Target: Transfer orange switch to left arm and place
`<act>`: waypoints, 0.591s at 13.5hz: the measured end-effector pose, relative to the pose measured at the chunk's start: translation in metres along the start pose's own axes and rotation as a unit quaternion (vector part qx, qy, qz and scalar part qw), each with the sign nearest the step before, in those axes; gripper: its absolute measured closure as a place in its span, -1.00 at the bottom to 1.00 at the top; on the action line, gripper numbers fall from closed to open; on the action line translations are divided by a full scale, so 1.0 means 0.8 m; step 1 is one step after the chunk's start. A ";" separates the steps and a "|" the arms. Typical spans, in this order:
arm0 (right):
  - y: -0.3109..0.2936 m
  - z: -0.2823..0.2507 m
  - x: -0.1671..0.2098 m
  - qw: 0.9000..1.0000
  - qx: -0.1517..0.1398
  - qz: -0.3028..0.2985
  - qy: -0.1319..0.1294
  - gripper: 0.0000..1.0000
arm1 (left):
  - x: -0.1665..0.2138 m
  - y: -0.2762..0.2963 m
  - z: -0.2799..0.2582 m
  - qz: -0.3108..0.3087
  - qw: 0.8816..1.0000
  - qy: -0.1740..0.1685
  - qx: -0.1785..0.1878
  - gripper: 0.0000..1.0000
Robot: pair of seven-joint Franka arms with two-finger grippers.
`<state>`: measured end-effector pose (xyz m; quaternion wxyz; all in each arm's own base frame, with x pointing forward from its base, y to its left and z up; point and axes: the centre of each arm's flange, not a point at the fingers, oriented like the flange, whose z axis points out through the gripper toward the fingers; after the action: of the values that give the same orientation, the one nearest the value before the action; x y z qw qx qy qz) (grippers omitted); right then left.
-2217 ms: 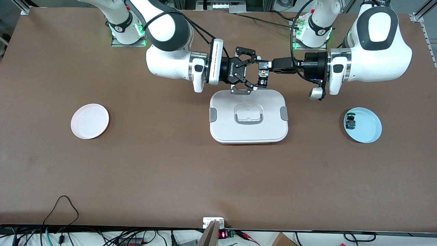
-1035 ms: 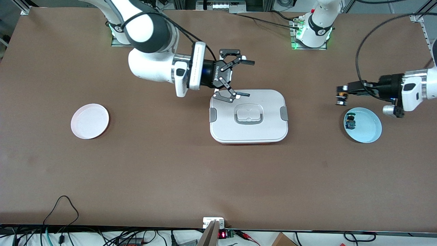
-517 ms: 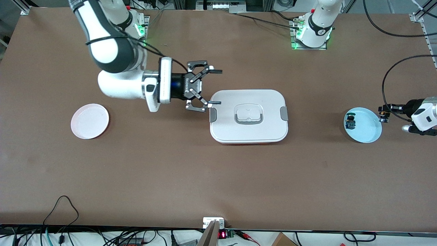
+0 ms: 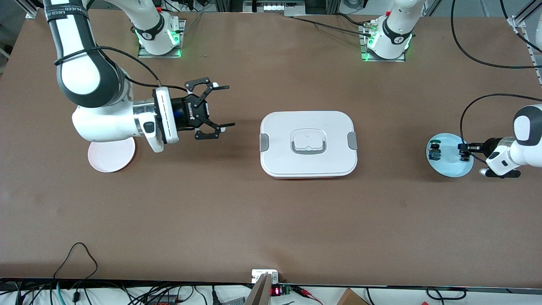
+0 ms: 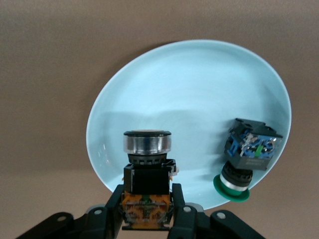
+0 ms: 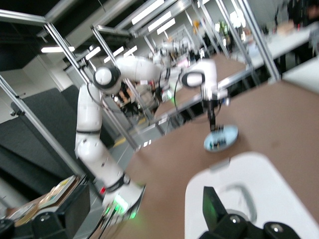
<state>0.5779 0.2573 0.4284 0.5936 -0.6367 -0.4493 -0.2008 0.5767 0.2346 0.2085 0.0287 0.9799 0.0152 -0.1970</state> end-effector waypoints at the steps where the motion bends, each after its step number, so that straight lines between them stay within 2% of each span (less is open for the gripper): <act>1: -0.001 -0.013 -0.011 0.999 -0.002 0.031 -0.038 -1.00 | 0.003 0.007 0.001 -0.004 1.000 -0.002 0.006 0.17; 3: -0.007 -0.039 -0.027 0.990 -0.012 0.105 -0.098 -1.00 | 0.006 0.011 0.010 -0.011 1.000 -0.007 0.008 0.17; 4: -0.009 -0.053 -0.033 0.981 -0.027 0.147 -0.123 -1.00 | 0.007 0.010 0.017 -0.014 1.000 -0.011 0.006 0.17; 6: -0.011 -0.071 -0.042 0.957 -0.063 0.231 -0.162 -1.00 | 0.011 0.010 0.029 -0.017 1.000 -0.017 0.001 0.16; 8: -0.014 -0.091 -0.048 0.924 -0.108 0.311 -0.194 -1.00 | 0.014 0.010 0.027 -0.019 1.000 -0.014 0.000 -0.07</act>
<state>0.5693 0.1753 0.4204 0.4553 -0.8312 -0.3103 0.0741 0.5791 0.2253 0.1844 0.0248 0.9765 0.0333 -0.2113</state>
